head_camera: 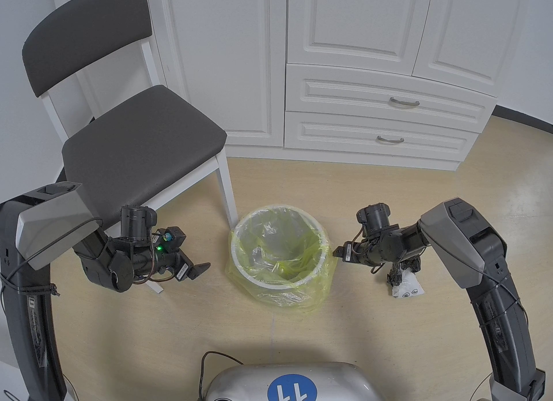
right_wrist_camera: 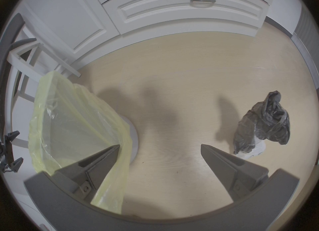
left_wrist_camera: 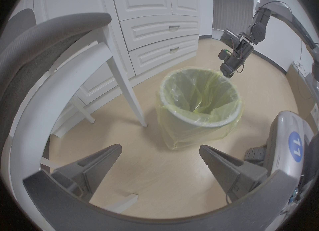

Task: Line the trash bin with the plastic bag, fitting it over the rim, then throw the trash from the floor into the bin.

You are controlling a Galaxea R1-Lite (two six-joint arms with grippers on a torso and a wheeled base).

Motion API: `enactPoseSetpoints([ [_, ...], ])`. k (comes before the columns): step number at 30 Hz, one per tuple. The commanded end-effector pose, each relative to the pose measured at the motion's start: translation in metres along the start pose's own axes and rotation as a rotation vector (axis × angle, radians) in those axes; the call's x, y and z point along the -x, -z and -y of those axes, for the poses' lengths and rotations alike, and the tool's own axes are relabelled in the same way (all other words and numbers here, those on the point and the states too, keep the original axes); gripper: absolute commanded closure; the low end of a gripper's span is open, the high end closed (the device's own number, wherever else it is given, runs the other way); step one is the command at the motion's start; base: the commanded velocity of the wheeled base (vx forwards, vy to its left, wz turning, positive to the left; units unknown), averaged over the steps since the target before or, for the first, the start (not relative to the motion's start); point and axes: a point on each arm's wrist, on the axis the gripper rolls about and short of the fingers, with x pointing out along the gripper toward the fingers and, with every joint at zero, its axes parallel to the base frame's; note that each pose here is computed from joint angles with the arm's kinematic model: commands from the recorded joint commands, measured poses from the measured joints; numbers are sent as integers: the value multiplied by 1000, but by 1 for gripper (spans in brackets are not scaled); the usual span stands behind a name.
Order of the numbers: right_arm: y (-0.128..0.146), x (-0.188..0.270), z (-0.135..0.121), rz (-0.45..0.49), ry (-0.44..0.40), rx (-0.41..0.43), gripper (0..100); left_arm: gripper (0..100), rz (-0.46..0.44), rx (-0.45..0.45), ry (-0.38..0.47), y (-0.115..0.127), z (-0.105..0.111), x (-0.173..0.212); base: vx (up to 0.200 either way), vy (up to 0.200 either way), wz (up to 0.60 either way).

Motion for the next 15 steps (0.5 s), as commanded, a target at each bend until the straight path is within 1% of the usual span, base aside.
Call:
enactPoseSetpoints([
  [1,-14,25,4,19,6,-17,0,0,37,9,29,-6,13,7,0,0,0],
  [4,-21,48,5,51,-4,-16,0,0,76,32,62,-9,21,10,0,0,0],
  [5,-22,56,6,75,-6,-16,0,0,98,48,74,-12,25,11,0,0,0],
  [6,-23,62,9,97,-3,-17,0,0,114,62,79,-14,29,11,0,0,0],
  [7,-23,62,9,97,-3,-17,0,0,114,62,79,-14,29,11,0,0,0],
  [8,-24,73,10,128,-12,-23,0,0,138,82,81,-17,33,12,0,0,0],
  [9,-23,77,10,134,-14,-25,0,0,148,86,78,-18,33,13,0,0,0],
  [13,-11,99,15,139,-13,-24,0,0,194,117,66,-24,35,20,0,0,0],
  [15,-1,110,16,137,7,-13,0,0,214,138,66,-27,38,25,0,0,0],
])
